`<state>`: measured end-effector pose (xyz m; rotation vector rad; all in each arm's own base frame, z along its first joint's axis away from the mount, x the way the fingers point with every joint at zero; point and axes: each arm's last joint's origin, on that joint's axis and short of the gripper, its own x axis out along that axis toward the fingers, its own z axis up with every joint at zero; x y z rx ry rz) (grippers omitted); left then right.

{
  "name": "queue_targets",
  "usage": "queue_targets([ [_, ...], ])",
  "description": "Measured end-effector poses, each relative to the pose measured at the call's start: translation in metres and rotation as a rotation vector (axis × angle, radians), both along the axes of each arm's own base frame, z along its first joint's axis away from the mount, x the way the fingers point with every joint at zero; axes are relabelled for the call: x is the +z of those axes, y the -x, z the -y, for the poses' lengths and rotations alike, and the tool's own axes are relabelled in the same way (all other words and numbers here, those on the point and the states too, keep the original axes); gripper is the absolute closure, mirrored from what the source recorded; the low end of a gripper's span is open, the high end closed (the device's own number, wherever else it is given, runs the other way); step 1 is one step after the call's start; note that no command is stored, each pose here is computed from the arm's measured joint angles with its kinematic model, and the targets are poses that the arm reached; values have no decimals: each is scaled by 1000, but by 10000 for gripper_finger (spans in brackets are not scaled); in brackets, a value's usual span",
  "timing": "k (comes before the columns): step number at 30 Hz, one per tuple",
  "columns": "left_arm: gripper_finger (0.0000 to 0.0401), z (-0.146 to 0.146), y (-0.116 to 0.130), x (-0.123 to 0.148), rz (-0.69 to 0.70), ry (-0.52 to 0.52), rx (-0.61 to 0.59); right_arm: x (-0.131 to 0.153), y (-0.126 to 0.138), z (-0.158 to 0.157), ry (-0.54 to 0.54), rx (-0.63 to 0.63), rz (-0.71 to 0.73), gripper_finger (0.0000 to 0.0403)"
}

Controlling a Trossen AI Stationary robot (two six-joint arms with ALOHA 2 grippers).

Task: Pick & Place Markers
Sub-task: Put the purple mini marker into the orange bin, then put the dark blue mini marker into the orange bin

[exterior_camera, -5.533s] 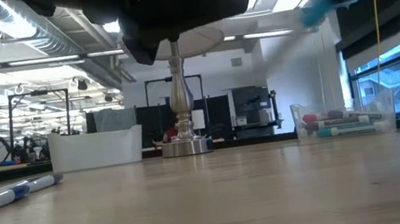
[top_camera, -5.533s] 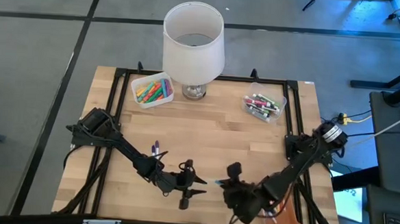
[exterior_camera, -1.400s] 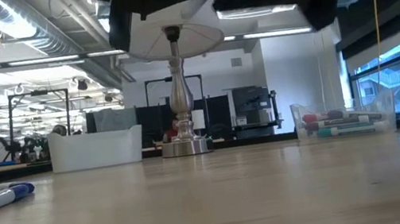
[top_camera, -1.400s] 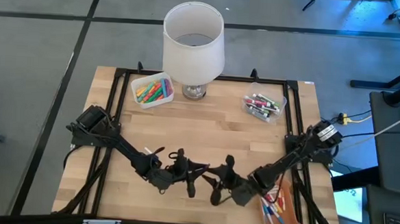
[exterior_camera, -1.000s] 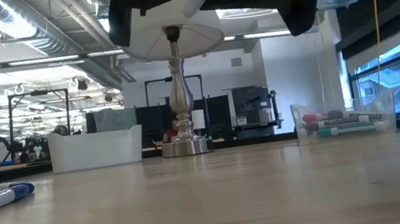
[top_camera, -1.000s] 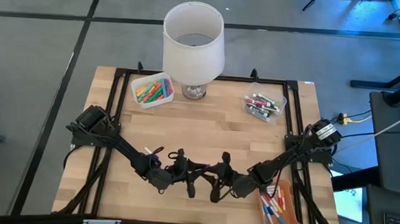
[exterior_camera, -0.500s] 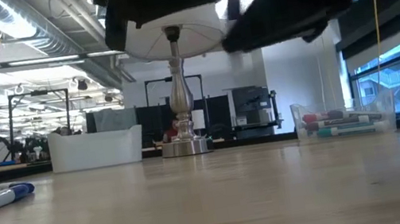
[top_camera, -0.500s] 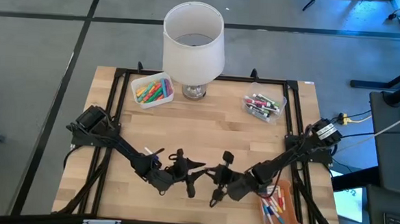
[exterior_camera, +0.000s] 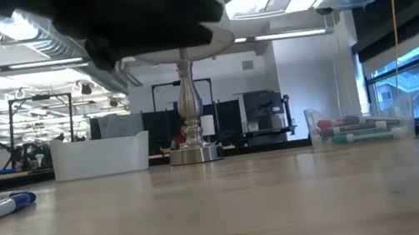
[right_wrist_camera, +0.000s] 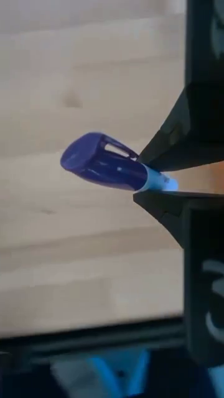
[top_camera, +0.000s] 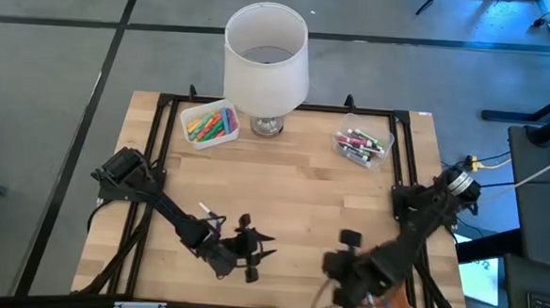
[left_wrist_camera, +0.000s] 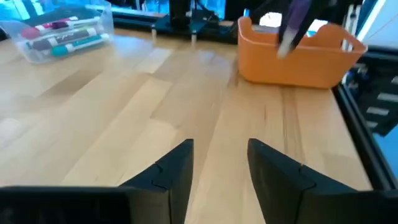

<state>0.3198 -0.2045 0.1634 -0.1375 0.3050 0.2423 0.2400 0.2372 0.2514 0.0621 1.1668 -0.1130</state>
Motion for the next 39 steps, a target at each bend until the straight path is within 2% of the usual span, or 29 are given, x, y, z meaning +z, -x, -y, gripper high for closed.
queue_targets([
  [5,255,3,6,-6,-59,-36,-10,11,47,-21,12,-66,-142,358],
  [11,255,2,11,-11,-78,-27,69,2,87,-32,27,-208,-249,350],
  [17,247,-7,17,-7,-43,36,238,-9,97,-30,50,-262,-288,297],
  [21,235,-14,27,1,-101,93,261,-11,94,-27,45,-283,-329,267],
  [24,227,-18,38,4,-251,100,192,-11,92,-26,45,-288,-328,250],
  [26,226,-23,52,9,-451,80,75,-11,92,-26,46,-282,-329,244],
  [28,226,-31,69,16,-642,98,10,-11,92,-26,47,-260,-342,242],
  [30,228,-39,85,21,-782,132,28,-11,92,-26,48,-241,-351,241],
  [32,231,-46,96,26,-863,124,57,-11,92,-26,50,-237,-350,241],
  [35,234,-52,106,27,-956,23,38,-11,90,-25,62,-240,-316,240],
  [39,235,-54,109,21,-1033,-176,-105,-11,85,-23,57,-255,-304,240],
])
